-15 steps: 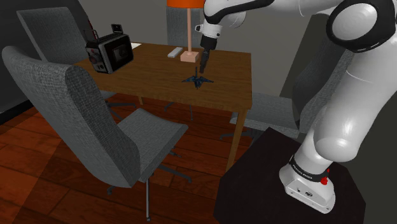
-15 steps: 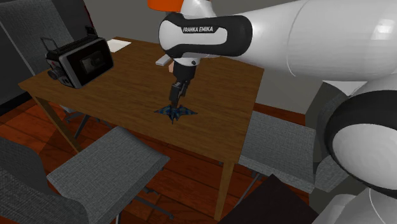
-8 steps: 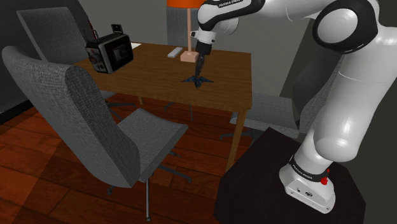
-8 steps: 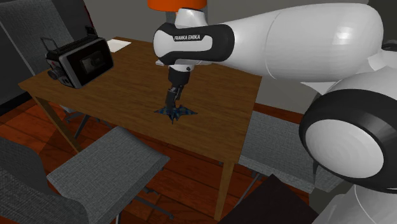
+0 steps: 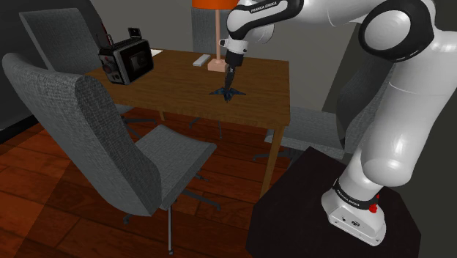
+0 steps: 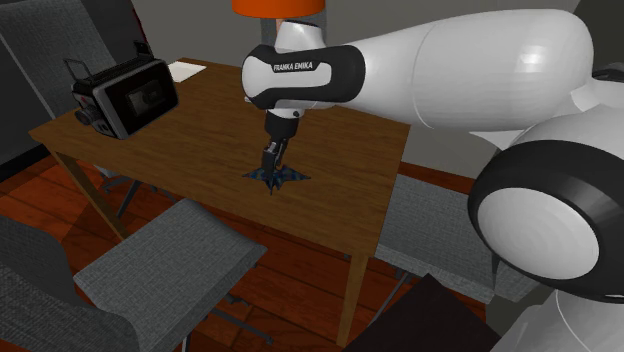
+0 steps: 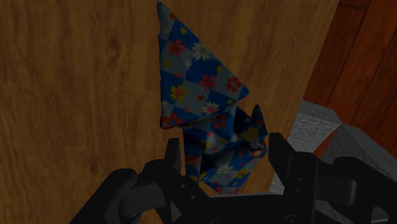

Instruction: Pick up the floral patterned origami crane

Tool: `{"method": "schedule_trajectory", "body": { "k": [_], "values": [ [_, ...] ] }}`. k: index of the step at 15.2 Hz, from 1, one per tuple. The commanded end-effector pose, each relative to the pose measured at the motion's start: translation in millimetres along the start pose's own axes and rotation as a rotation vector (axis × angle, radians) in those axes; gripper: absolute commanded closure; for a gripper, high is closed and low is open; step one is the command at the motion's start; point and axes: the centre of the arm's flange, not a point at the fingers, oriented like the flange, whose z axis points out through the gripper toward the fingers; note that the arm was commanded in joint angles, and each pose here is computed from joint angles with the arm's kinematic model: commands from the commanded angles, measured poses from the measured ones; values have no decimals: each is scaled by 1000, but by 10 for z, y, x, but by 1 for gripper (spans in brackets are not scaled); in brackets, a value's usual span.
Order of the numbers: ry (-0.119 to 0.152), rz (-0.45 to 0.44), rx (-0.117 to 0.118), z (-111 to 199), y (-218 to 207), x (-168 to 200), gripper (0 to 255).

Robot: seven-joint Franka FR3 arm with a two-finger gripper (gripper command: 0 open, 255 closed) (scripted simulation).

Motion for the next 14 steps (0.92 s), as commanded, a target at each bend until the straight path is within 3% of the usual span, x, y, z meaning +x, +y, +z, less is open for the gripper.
{"method": "schedule_trajectory", "body": {
  "k": [1,5,14],
  "values": [
    [-3,0,2,18,0,-3,255],
    [-3,0,2,11,3,6,255],
    [-3,0,2,-447,-71,109,255]
  ]
}}
